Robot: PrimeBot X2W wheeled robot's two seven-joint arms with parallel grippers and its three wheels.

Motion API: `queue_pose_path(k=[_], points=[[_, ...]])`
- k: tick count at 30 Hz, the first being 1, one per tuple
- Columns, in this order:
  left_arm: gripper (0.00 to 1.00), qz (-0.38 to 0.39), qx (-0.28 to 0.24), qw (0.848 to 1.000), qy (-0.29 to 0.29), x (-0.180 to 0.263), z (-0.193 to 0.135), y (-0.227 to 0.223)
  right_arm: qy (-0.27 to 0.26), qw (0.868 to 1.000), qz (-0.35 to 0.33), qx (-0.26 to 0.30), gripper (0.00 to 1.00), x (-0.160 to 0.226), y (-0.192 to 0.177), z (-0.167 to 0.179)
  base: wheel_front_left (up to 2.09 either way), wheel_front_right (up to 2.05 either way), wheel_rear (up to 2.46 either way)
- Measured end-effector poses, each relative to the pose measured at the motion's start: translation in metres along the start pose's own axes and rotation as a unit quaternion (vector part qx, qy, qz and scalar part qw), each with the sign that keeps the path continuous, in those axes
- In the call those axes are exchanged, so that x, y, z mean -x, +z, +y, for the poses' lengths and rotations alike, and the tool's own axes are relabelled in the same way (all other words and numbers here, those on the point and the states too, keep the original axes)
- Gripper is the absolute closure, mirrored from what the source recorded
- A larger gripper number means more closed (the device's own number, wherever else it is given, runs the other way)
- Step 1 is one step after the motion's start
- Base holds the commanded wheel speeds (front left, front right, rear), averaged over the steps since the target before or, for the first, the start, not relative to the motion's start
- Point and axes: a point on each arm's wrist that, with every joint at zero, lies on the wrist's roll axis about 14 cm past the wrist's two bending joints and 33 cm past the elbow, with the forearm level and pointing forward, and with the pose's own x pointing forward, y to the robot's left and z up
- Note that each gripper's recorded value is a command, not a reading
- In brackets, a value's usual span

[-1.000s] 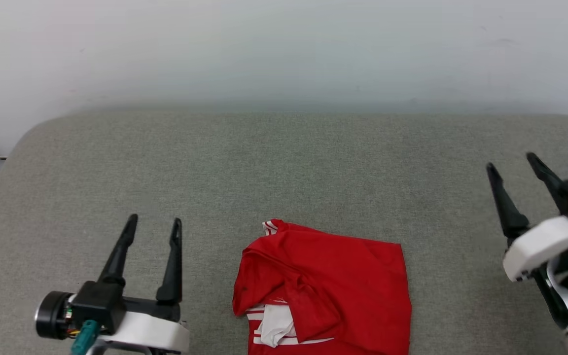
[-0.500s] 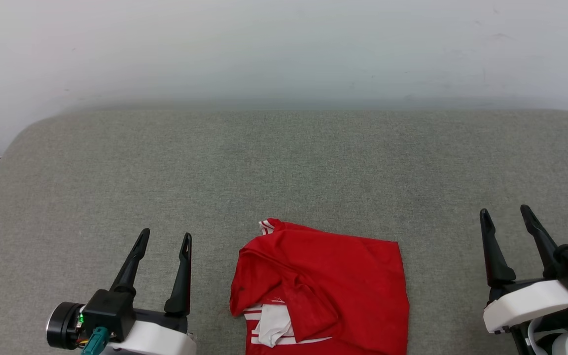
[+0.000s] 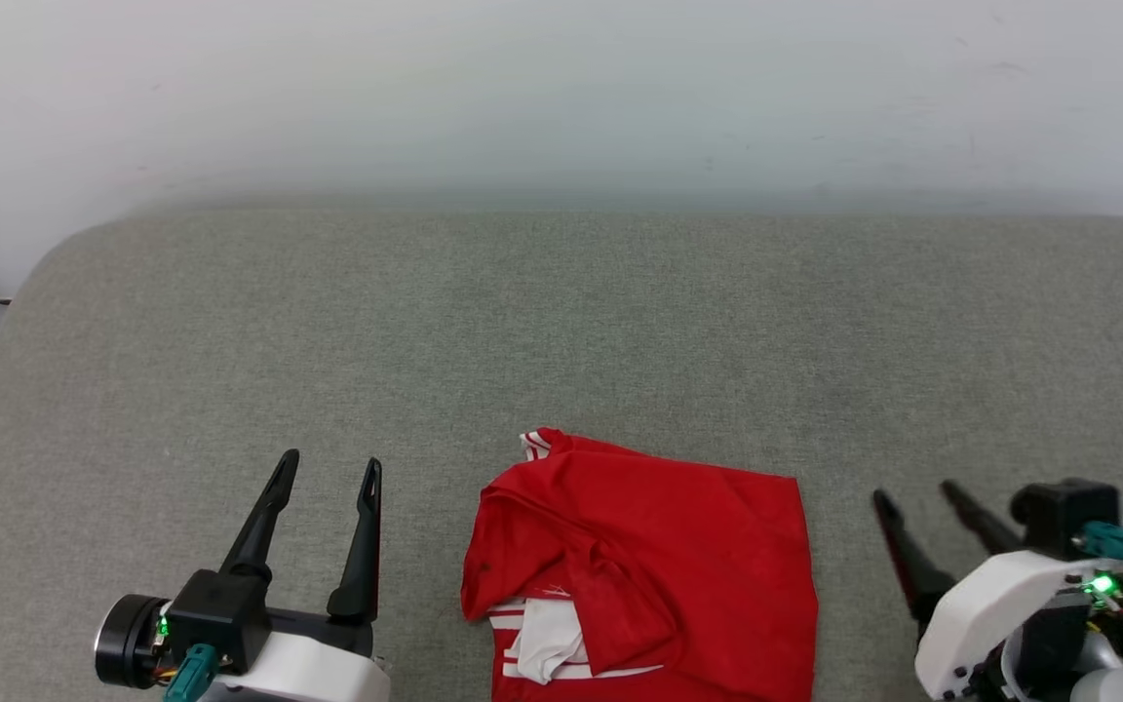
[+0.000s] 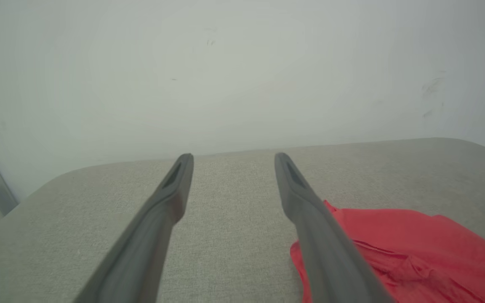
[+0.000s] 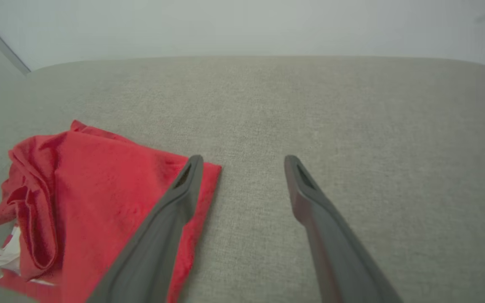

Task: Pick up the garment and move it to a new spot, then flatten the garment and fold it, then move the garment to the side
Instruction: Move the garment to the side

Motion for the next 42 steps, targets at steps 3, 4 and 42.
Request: queue_pose_path(k=[3,4,42], points=[[0.00,0.003,0.010,1.000,0.005,0.001,0.002,-0.002,0.022,0.996,0.090,-0.018,0.00,0.003,-0.024,0.011,0.00,0.00,0.00],[0.00,0.003,0.011,1.000,0.005,0.001,0.002,-0.002,0.030,0.991,0.126,-0.019,0.00,0.005,-0.033,0.015,0.00,0.00,0.00],[0.00,0.037,-0.012,0.999,0.021,-0.006,0.020,-0.023,0.105,0.924,0.366,0.019,1.00,-0.023,-0.129,0.073,0.00,0.00,0.00]])
